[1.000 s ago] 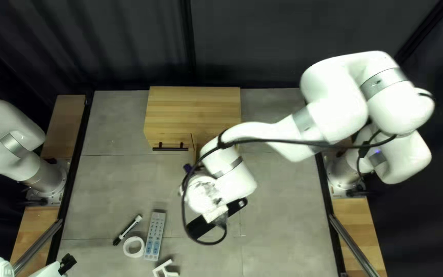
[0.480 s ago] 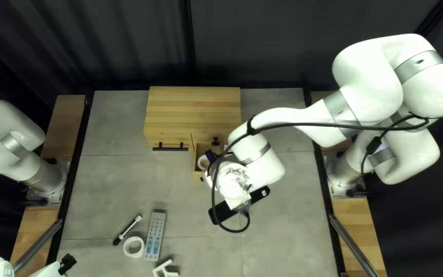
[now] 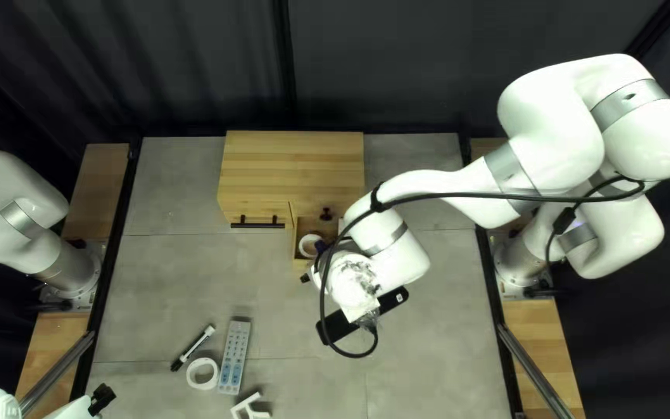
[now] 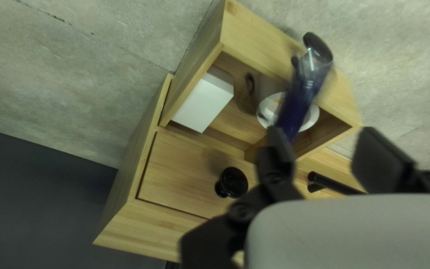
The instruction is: Open drawers and place objects into drawer and close
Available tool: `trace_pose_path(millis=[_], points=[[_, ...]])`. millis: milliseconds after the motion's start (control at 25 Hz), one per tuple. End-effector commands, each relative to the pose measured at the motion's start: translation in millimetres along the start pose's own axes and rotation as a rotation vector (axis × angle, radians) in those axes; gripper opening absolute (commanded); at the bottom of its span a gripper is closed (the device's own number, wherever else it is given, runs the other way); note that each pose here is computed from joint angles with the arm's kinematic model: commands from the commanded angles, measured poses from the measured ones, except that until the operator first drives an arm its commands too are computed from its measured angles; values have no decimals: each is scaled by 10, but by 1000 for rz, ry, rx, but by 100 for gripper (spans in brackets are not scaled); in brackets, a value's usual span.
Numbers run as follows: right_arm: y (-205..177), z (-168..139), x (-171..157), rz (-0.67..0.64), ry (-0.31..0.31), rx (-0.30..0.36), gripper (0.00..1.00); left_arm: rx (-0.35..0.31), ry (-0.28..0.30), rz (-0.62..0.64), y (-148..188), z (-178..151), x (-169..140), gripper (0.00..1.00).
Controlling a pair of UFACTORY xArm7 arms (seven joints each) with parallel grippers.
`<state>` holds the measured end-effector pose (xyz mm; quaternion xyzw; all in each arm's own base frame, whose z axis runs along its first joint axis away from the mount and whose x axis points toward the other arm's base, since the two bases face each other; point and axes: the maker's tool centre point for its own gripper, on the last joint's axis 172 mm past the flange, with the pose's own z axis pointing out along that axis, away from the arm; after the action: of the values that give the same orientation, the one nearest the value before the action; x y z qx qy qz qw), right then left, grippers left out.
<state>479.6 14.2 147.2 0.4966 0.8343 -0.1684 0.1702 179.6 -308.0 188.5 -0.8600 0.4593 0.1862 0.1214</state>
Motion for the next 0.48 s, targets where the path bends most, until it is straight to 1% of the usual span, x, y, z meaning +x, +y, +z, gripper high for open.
trace_pose_path(millis=[40, 240, 360, 480], points=[[31, -18, -38, -5, -3, 0, 100, 0, 0, 0, 0, 0, 0, 100], [100, -139, 30, -10, -10, -7, 100, 0, 0, 0, 0, 0, 0, 100], [184, -235, 84, -11, -24, -32, 100, 0, 0, 0, 0, 0, 0, 100], [284, -245, 123, -4, -39, -48, 100, 0, 0, 0, 0, 0, 0, 100]])
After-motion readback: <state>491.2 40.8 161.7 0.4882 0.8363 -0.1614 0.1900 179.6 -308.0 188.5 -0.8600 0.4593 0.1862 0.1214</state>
